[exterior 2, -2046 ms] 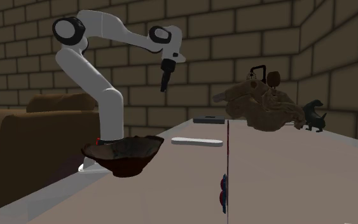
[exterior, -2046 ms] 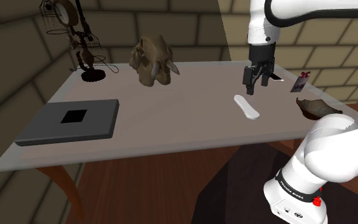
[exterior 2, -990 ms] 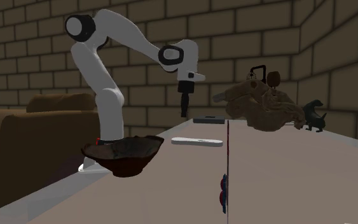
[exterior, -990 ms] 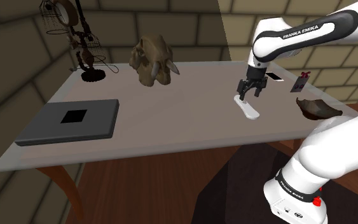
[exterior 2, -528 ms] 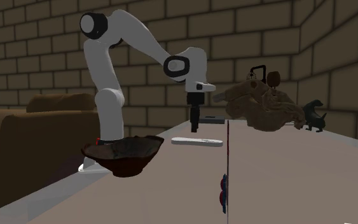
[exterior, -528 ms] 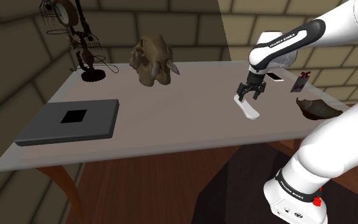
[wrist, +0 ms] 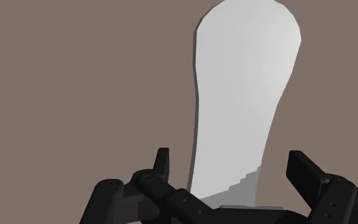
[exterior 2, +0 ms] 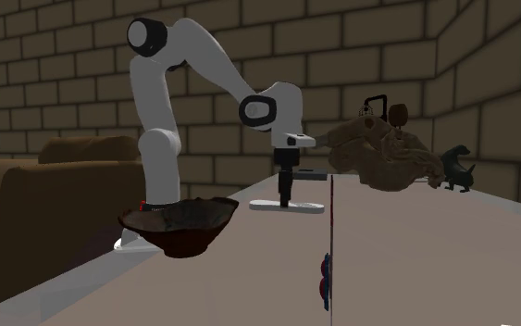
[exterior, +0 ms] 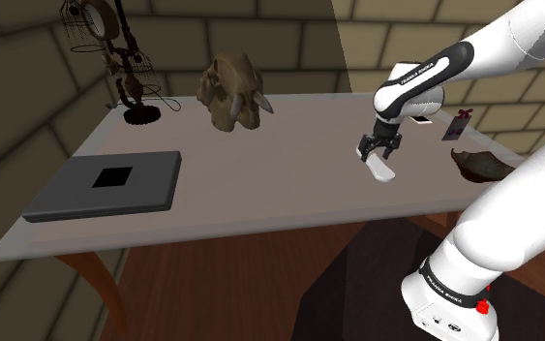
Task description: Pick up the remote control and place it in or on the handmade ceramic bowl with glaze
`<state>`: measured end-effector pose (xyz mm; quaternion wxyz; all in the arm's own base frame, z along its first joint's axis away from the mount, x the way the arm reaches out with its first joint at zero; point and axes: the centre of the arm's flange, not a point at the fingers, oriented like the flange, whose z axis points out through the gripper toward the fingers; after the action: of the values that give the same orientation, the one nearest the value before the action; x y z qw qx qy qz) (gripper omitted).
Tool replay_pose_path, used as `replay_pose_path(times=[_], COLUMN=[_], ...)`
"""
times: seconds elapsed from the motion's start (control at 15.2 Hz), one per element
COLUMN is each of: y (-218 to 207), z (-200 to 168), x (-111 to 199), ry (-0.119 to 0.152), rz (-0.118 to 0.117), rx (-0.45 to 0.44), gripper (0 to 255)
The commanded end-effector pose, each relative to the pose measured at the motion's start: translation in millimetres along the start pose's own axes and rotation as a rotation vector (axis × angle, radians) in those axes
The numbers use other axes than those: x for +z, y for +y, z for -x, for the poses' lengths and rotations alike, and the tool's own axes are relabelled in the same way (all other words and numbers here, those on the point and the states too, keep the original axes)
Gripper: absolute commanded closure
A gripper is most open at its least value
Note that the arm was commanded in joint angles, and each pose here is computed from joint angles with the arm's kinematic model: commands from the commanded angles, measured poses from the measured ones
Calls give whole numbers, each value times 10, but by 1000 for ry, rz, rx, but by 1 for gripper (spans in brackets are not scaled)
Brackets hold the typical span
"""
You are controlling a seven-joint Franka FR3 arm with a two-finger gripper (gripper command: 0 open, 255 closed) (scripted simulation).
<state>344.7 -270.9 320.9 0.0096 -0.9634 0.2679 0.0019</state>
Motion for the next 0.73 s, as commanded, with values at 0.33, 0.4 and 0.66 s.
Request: replay_pose_path(times=[0.33,0.4,0.66], y=[1,1,1], z=[-1,-1,-2], x=[41,41,41], ry=[1,1,1], rz=[0,0,0], rx=[0,0,0], gripper=[0,0,255])
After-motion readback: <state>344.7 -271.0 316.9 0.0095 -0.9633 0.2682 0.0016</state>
